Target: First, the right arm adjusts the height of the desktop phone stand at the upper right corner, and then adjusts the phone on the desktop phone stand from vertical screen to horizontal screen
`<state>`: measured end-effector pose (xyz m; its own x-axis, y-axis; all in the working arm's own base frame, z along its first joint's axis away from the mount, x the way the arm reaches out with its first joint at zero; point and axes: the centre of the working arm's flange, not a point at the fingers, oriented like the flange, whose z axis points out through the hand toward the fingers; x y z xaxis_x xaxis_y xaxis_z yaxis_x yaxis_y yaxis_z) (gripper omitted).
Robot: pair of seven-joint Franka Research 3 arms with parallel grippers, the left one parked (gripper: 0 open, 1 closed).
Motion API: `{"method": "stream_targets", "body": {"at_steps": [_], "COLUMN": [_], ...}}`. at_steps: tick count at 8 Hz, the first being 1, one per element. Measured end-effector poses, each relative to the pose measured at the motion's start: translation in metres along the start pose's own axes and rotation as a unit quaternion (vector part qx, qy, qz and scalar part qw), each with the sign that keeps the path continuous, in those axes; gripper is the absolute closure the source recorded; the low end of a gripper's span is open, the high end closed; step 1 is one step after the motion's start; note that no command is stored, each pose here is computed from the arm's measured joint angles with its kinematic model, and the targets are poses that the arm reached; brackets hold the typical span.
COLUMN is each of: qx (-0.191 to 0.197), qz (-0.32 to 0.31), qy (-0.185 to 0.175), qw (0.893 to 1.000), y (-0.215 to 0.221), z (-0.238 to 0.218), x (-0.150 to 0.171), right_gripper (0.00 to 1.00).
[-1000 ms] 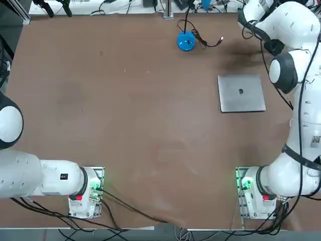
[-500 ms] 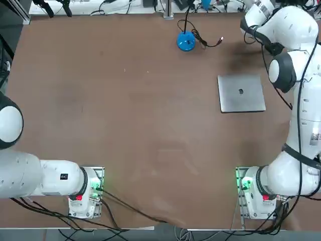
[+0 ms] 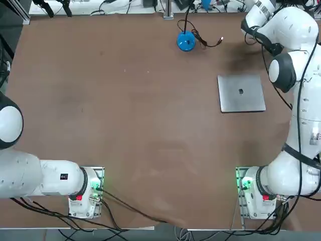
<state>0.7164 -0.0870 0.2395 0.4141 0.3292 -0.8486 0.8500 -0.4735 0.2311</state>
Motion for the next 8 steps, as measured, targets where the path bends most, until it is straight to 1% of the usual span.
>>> {"method": "stream_targets", "body": {"at_steps": [2,3,4,5,7,8], "qx": [0.007,0.006,0.004,0.002,-0.001,-0.003], "qz": [-0.003,-0.004,-0.004,-0.004,-0.005,-0.006], "qy": [-0.01,-0.013,-0.014,-0.015,-0.014,-0.014], "qw": [1.0,1.0,1.0,1.0,1.0,1.0], "y": [-0.0028,-0.0035,-0.0032,-0.003,-0.004,-0.0055], "z": [0.0051,0.0057,0.0052,0.0043,0.0007,-0.0021], "x": [0.0026,0.0038,0.004,0.0045,0.0067,0.0085], "right_gripper": [0.28,0.52,0.54,0.59,0.6,0.63]}}
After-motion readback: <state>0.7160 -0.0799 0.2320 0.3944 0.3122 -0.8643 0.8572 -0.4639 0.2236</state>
